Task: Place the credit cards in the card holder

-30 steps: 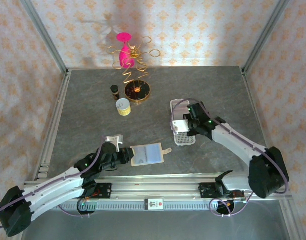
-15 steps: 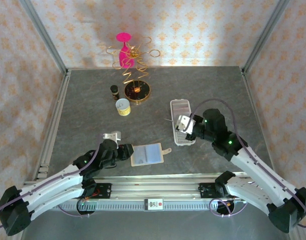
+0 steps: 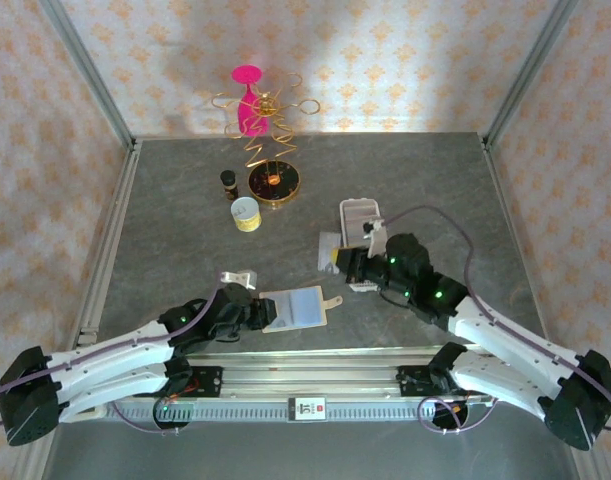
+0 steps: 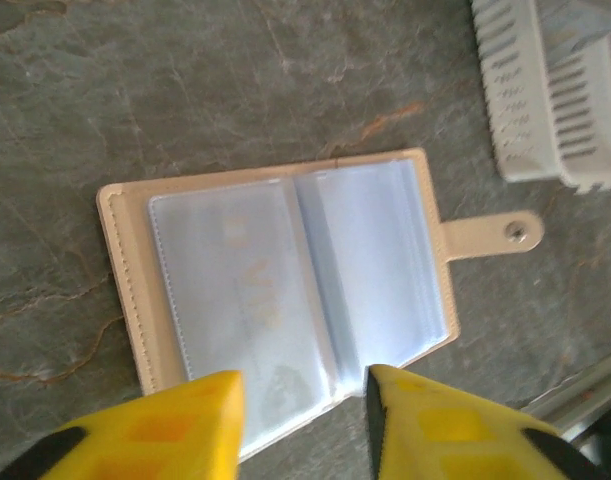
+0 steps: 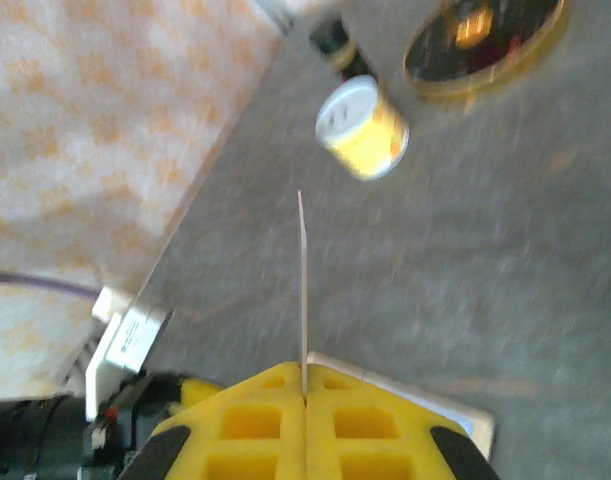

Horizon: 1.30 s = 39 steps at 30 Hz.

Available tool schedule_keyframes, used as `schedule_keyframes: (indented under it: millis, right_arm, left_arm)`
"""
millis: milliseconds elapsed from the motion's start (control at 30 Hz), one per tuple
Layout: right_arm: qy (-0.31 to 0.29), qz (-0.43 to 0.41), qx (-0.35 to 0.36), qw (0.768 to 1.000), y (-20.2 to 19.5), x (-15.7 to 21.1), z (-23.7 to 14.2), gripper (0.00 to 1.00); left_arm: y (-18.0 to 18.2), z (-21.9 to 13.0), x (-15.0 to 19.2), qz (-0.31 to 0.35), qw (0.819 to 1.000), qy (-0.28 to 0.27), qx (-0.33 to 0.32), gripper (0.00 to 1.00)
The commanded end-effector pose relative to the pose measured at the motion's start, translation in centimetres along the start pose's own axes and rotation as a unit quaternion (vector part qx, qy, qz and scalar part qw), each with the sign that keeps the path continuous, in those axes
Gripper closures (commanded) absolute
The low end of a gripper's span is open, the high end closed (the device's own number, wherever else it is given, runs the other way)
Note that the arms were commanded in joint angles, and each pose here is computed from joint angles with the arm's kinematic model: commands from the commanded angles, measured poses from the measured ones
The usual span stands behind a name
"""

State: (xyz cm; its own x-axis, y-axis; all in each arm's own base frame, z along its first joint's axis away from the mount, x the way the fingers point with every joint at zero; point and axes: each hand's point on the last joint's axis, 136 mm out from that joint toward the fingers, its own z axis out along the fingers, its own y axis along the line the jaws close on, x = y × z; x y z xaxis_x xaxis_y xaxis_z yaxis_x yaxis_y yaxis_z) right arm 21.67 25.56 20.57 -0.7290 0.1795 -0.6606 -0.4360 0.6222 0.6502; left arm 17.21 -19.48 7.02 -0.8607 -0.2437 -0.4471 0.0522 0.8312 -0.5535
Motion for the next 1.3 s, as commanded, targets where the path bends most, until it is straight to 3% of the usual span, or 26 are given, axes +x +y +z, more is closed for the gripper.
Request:
schedule_keyframes:
  millis: [0,133,233,333,500,800,1267]
  right_arm:
    - [0.009,0.104,-0.011,0.994,0.7,2.6,1.2,1.0]
    - [0.052,0.106,0.009,0.993,0.9,6.5,3.2,1.0]
    - [0.072,0.105,0.016,0.992,0.8,8.3,4.5,1.0]
    - [0.087,0.111,0.018,0.99,0.6,9.3,5.7,1.0]
    - [0.097,0.103,0.026,0.99,0.3,10.1,7.2,1.0]
    - [0.115,0.089,0.056,0.988,-1.1,11.3,9.2,1.0]
    - [0.12,0.105,0.091,0.983,-3.4,12.8,9.2,1.0]
  left_arm:
    - [-1.7,0.2,-0.4,-0.009,1.0,-0.008,0.024,0.71]
    - [-1.0,0.9,0.0,-0.012,1.0,-0.005,0.007,0.72]
    - [0.6,1.1,-0.4,-0.001,0.999,-0.018,-0.037,0.69]
    - [0.7,1.4,-0.2,-0.001,0.999,-0.018,-0.036,0.69]
    - [0.9,1.9,0.5,-0.005,1.0,-0.009,-0.023,0.69]
    - [3.1,2.7,1.7,0.006,0.998,0.004,-0.059,0.7]
    - [4.5,2.9,2.6,-0.007,0.998,0.007,-0.065,0.7]
